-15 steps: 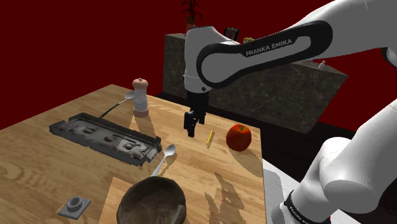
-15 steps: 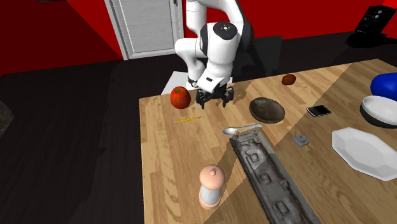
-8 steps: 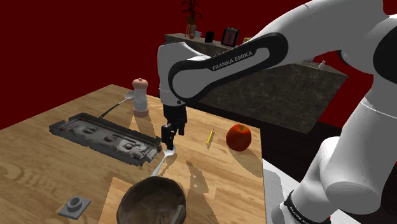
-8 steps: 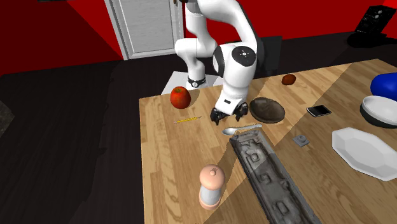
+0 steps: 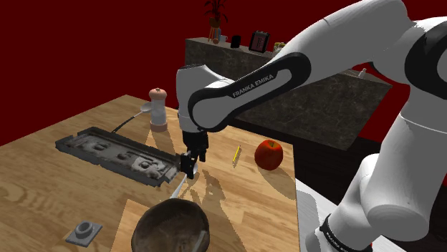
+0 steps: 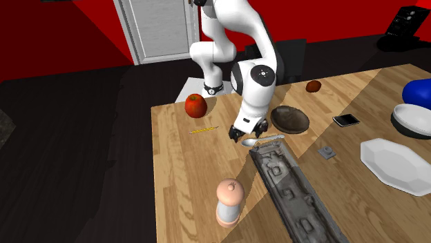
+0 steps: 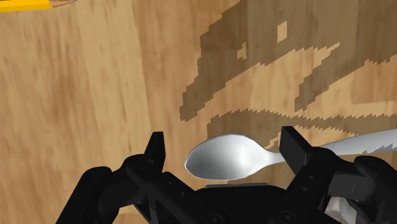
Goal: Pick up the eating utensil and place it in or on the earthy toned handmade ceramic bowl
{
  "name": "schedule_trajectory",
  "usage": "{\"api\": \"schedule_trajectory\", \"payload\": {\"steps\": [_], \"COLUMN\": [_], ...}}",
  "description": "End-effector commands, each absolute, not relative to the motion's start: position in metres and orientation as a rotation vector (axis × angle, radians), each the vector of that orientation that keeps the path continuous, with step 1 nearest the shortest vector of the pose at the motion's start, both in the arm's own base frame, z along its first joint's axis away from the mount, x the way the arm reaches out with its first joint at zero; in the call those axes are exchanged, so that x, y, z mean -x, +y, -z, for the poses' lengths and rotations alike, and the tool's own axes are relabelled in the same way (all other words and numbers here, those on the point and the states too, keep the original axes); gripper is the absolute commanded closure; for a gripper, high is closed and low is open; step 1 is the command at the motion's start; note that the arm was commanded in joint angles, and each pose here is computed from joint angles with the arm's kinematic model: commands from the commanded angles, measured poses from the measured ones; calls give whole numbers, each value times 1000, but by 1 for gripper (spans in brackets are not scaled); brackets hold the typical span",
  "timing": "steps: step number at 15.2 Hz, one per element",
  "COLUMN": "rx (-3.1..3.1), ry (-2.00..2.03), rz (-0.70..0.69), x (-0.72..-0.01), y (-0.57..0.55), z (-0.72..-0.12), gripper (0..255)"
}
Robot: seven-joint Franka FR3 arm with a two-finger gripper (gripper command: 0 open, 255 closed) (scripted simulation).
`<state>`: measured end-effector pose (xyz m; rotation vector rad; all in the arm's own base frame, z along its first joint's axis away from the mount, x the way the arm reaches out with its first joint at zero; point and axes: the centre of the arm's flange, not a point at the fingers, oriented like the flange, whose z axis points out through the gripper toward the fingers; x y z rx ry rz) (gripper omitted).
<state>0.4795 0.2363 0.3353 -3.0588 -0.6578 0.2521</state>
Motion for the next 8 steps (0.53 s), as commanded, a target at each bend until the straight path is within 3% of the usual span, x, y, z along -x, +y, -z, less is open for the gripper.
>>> {"api": "schedule_trajectory", "payload": {"steps": [1, 7, 8], "rx": [3059, 3059, 3059], "ry": [-658, -658, -658], "rz": [-251, -251, -251], "x": [-478, -479, -479], "y": [237, 237, 237], "z": [-332, -332, -332], "gripper": [0, 0, 255]}}
